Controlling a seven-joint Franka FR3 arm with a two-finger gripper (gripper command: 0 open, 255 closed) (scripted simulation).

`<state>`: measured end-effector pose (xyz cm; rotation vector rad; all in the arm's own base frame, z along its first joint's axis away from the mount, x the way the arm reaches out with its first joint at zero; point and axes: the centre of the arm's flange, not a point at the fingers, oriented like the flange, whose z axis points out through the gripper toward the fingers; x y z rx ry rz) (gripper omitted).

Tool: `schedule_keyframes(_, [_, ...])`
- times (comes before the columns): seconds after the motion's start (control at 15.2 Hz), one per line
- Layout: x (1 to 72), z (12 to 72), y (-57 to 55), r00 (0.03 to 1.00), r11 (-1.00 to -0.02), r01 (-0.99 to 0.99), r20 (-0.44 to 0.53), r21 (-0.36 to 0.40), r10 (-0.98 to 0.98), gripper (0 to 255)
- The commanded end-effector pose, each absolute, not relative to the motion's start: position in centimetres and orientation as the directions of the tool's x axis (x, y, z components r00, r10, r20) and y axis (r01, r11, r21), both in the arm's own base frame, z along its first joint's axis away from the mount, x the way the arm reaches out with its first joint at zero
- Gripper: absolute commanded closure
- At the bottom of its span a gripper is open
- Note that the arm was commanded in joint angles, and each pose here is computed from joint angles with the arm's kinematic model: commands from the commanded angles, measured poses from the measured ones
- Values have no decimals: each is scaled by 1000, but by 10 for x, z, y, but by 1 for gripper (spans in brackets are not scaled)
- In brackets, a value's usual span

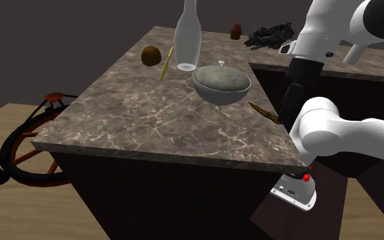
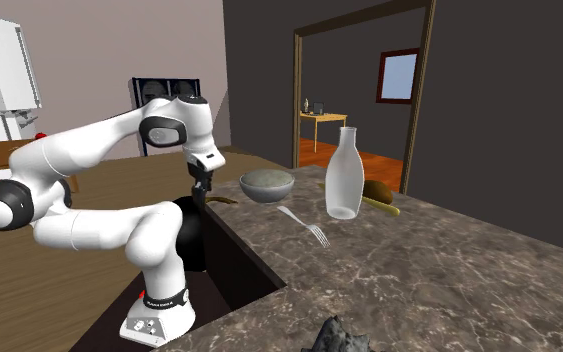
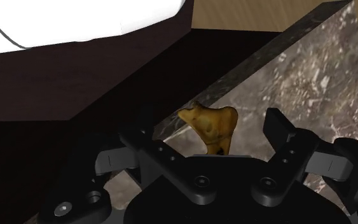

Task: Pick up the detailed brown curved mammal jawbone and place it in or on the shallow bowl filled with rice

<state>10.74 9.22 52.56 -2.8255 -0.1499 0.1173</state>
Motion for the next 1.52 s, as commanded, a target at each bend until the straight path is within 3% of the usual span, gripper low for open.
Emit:
schedule_keyframes(0.0, [108, 519, 94, 991, -947, 90, -65, -309, 116, 0])
schedule_keyframes(0.46, [107, 520, 94, 991, -947, 90, -65, -309, 116, 0])
schedule_keyframes(0.53, [107, 520, 94, 991, -947, 90, -65, -309, 116, 255])
schedule_keyframes(1.45, [108, 546, 94, 991, -947, 90, -65, -309, 116, 255])
